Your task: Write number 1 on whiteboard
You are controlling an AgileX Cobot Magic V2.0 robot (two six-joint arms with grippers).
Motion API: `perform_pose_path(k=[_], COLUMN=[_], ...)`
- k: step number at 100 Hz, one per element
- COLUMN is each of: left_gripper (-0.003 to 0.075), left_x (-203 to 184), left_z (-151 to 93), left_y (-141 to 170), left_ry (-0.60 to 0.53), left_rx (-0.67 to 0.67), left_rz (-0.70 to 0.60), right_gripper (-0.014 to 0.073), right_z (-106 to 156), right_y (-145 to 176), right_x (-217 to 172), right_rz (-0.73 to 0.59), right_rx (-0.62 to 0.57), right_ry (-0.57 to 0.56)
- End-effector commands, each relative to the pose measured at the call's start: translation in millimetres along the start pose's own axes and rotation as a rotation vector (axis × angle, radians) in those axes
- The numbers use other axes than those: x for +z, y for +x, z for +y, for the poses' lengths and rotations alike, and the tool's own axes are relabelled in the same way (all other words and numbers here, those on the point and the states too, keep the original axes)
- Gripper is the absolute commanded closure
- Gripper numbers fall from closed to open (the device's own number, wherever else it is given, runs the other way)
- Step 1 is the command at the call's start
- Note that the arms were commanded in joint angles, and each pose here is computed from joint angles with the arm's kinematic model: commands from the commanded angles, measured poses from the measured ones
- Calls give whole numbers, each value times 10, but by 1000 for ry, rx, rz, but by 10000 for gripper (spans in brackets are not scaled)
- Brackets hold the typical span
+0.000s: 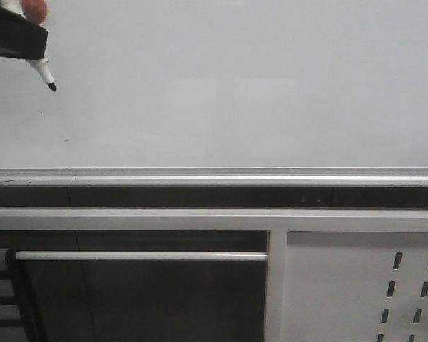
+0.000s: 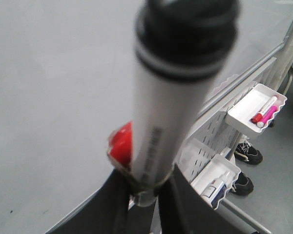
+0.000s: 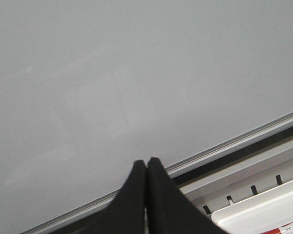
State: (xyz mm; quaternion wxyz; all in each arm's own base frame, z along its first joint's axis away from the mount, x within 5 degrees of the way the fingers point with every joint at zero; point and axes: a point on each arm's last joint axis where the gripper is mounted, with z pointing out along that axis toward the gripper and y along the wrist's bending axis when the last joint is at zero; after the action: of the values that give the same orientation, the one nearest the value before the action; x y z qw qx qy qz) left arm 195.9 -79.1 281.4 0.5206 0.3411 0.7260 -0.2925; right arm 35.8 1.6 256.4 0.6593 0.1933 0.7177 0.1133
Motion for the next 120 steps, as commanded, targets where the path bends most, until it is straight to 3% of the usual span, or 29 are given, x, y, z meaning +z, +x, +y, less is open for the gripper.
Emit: perform_pose_path(k=[1, 29, 63, 88, 120], left_gripper=[738, 738, 738, 738, 738], left_x=[-92, -211, -188, -67, 90], left_z=[-120, -285, -316, -269, -289], left_y=[-173, -249, -164, 87, 265], left_ry=[36, 84, 142, 200, 307], left_rx=[0, 40, 91, -4, -51], left_rz=[-98, -147, -69, 6, 62], right_gripper=[666, 666, 666, 666, 666], right_z=[70, 174, 296, 372, 543], right_y=[-158, -157, -88, -74, -70], right_x=[-68, -97, -91, 72, 196], right_rz=[-105, -74, 5, 106, 164], right_rx=[-26, -109, -151, -161, -197], right_ry=[-34, -126, -264, -340, -552])
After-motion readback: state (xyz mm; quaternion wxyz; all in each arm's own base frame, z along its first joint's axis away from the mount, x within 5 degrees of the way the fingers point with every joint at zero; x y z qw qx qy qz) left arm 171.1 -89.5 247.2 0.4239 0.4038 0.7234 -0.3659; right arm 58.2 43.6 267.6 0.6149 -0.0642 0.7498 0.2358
